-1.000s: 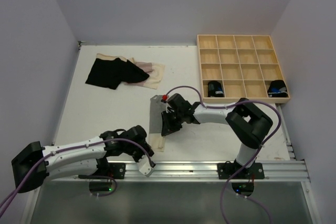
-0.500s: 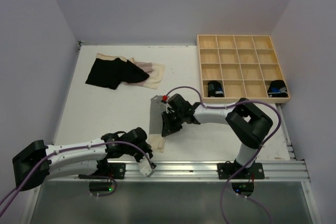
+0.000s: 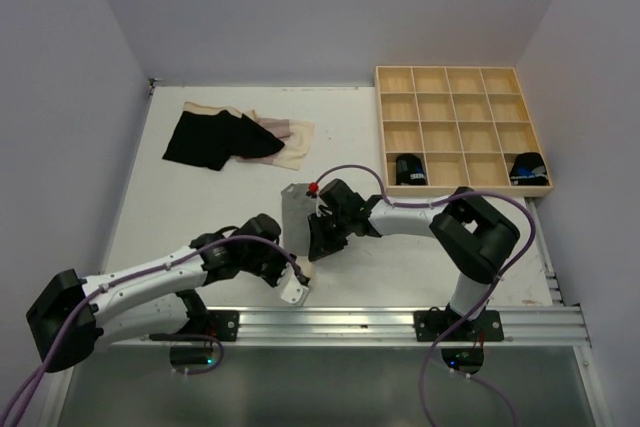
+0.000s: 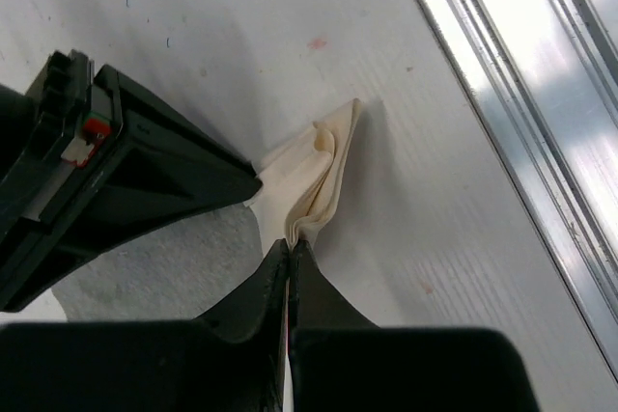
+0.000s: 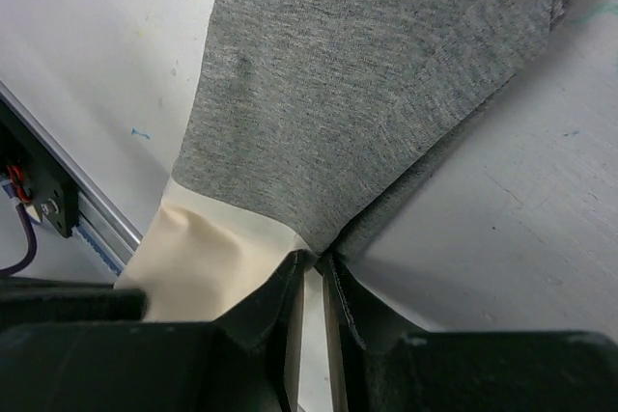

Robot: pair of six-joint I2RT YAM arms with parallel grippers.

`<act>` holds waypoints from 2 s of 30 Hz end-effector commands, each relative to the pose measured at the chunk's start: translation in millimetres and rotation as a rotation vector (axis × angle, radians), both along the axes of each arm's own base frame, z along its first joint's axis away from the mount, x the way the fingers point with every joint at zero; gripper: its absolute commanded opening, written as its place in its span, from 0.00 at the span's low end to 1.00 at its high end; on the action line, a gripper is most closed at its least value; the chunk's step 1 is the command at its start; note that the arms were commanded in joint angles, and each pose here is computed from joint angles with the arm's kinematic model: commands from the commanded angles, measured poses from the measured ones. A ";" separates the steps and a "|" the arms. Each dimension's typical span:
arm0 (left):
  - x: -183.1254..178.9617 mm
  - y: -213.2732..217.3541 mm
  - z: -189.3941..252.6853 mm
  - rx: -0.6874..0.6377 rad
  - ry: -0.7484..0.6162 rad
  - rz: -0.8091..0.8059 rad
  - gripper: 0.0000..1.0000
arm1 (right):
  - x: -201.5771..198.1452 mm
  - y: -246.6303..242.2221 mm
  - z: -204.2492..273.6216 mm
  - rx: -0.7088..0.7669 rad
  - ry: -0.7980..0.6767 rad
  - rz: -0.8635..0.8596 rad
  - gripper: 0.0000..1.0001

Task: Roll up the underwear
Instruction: Fold the underwear, then roll the underwear

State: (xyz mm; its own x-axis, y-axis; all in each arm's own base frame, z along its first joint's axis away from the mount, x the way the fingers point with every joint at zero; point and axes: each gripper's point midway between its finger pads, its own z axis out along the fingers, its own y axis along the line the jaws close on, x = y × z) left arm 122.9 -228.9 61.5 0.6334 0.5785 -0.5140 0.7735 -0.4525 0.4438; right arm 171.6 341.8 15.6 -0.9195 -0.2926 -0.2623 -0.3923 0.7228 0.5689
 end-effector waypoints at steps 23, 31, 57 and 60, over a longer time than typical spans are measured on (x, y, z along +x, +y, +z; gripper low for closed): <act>86.9 -6.9 -22.6 0.020 0.355 0.365 0.00 | 3.7 -23.5 29.6 -0.071 -0.122 0.020 0.35; 91.7 -16.0 -9.4 -0.007 0.369 0.362 0.01 | 10.8 -31.2 66.4 -0.032 -0.215 -0.024 0.46; 102.4 0.6 26.5 -0.102 0.184 0.407 0.37 | 21.9 -35.6 -1.0 -0.093 -0.078 -0.240 0.18; 85.2 9.6 18.2 -0.097 0.142 0.326 0.39 | 21.5 -38.4 -0.1 -0.093 -0.083 -0.240 0.16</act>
State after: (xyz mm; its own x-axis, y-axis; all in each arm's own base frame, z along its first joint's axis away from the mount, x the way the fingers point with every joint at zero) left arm 215.9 -225.1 79.5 0.2231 0.7102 -0.6677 0.9615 -0.0477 0.2705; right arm 186.8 313.9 16.2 -0.9456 -0.1303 -0.2980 -0.2697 0.8261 0.4947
